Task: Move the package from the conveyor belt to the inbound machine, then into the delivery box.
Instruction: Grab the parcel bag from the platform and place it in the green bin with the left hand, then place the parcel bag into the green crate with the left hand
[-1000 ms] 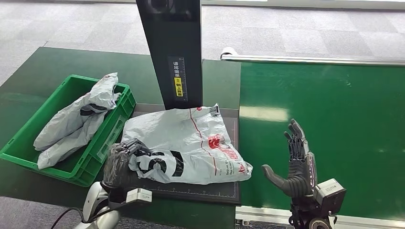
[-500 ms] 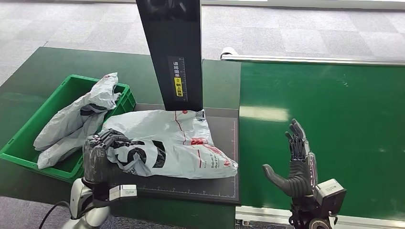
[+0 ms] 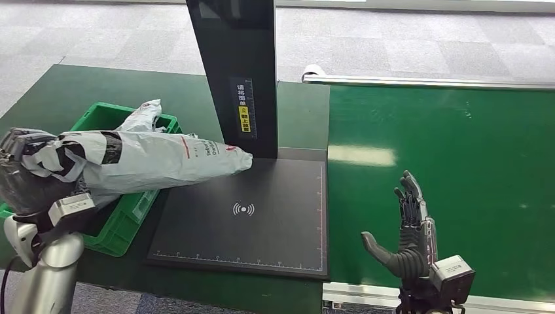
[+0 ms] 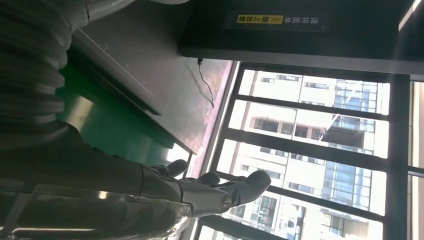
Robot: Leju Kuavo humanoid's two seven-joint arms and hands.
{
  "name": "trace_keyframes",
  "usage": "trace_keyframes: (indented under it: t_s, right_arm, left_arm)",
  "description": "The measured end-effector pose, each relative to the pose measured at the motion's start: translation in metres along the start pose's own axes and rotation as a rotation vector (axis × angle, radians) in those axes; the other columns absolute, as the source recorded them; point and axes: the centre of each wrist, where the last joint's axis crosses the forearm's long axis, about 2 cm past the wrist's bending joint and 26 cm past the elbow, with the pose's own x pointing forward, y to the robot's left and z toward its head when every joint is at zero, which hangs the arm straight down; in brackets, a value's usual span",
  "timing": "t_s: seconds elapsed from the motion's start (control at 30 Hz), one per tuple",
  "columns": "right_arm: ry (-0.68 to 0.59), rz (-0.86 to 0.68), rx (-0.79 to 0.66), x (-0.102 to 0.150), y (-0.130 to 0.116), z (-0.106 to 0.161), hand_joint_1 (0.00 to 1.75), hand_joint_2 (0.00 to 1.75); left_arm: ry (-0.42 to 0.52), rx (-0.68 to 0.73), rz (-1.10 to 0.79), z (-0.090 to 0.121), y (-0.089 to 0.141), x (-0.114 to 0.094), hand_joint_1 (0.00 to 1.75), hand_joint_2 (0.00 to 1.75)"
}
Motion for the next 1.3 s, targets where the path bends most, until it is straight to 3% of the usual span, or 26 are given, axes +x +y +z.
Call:
trace_keyframes:
  t_s: [0.13, 0.27, 0.9, 1.1, 1.3]
  right_arm:
    - [-0.008, 0.007, 0.003, 0.0, 0.001, -0.005, 0.0, 1.75]
    - [-0.011, 0.005, 0.002, -0.001, 0.003, -0.008, 0.0, 1.75]
    - [-0.004, 0.006, -0.002, -0.004, 0.005, -0.011, 0.0, 1.75]
    - [-0.001, 0.014, -0.01, -0.005, 0.005, -0.01, 0.0, 1.75]
    - [-0.004, 0.015, -0.009, -0.005, 0.006, -0.012, 0.0, 1.75]
  left_arm:
    - [0.008, 0.084, -0.053, -0.01, 0.024, -0.025, 1.75, 1.75]
    - [0.012, 0.113, -0.09, -0.013, 0.036, -0.036, 1.75, 1.75]
    - [0.032, 0.204, -0.07, -0.021, 0.052, -0.05, 1.75, 1.75]
    - [0.101, 0.324, 0.016, -0.04, 0.062, -0.068, 1.75, 1.75]
    - [0.145, 0.337, -0.021, -0.056, 0.068, -0.095, 1.75, 1.75]
